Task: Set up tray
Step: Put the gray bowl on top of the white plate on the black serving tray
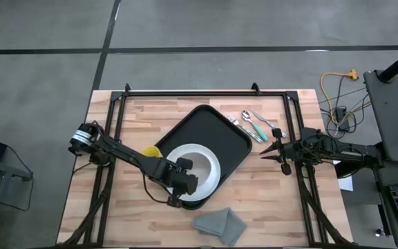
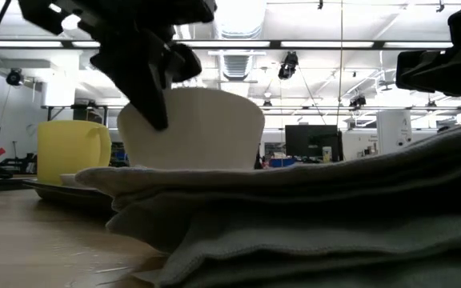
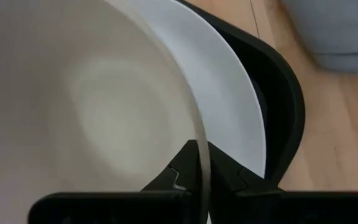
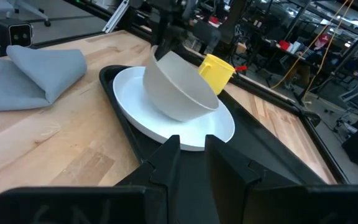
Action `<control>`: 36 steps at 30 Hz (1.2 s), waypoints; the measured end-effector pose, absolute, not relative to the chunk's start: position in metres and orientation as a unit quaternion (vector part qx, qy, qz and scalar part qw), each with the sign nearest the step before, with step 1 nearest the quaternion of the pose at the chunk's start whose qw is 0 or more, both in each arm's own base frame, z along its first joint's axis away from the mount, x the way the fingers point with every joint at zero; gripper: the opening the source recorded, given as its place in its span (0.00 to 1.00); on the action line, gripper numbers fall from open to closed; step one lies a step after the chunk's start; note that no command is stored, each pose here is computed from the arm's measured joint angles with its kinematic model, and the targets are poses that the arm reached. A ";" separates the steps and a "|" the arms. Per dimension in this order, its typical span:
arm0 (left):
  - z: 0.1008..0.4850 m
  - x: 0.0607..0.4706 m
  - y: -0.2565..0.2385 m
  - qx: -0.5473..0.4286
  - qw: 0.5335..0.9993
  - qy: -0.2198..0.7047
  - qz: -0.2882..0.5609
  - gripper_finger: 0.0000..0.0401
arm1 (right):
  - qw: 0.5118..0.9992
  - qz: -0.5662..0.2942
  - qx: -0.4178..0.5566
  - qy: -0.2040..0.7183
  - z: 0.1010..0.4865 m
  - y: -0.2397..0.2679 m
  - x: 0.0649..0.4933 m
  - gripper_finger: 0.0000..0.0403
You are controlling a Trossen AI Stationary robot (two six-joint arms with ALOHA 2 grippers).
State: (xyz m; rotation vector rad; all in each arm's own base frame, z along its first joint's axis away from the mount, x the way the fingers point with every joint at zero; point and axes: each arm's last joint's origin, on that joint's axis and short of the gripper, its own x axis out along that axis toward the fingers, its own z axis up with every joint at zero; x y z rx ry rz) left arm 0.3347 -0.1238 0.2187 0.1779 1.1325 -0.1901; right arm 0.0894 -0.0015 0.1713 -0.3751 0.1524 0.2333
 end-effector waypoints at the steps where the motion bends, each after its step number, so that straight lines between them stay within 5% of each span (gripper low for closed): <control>1: 0.216 0.336 -0.124 0.082 0.833 0.539 -0.093 0.00 | 0.973 0.116 -0.186 0.075 0.171 -0.001 0.089 0.17; 36: 0.209 0.338 -0.122 0.036 0.823 0.559 -0.096 0.00 | 0.973 0.116 -0.186 0.075 0.171 -0.001 0.089 0.17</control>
